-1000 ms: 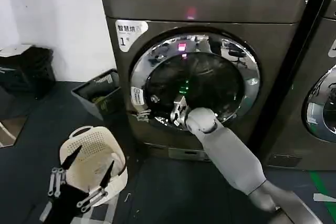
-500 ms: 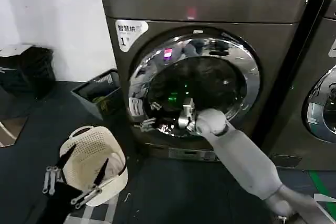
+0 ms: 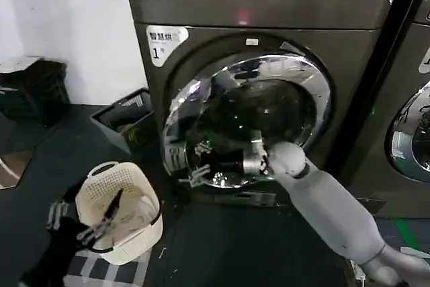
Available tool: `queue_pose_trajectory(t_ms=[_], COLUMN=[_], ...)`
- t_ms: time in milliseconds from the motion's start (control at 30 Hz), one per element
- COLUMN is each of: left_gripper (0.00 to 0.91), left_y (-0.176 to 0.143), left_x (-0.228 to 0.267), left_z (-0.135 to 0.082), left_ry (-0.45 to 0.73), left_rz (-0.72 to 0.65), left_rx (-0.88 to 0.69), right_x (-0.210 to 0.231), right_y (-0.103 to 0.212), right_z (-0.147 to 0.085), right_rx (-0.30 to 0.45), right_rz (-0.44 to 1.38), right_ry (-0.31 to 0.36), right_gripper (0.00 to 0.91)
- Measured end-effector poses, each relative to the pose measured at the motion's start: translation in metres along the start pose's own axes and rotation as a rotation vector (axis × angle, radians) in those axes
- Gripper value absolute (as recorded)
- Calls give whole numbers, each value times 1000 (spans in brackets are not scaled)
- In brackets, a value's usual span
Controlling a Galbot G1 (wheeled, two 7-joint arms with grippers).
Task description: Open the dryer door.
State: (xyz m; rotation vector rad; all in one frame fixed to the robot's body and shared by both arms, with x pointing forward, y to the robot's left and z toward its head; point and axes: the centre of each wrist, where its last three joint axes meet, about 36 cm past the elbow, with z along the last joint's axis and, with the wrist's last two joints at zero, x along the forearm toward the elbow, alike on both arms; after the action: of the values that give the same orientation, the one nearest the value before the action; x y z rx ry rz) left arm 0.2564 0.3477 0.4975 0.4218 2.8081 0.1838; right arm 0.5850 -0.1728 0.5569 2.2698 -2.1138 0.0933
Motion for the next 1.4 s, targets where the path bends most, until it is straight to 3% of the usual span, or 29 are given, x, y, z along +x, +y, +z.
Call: queue_pose_trajectory(t_ms=[733, 1033, 1400], left_gripper=[907, 907, 907], left_y=[72, 71, 49], left_x=[-122, -168, -213], left_z=[16, 25, 37], left_ry=[-79, -69, -52], left_rz=[192, 321, 540], left_rx=[-31, -51, -62], right_x=[49, 84, 156], right_y=[41, 54, 49], right_z=[-20, -24, -7], right_rx=[107, 151, 125], right_rz=[-156, -211, -121], right_ry=[19, -29, 6], right_gripper=[907, 907, 907])
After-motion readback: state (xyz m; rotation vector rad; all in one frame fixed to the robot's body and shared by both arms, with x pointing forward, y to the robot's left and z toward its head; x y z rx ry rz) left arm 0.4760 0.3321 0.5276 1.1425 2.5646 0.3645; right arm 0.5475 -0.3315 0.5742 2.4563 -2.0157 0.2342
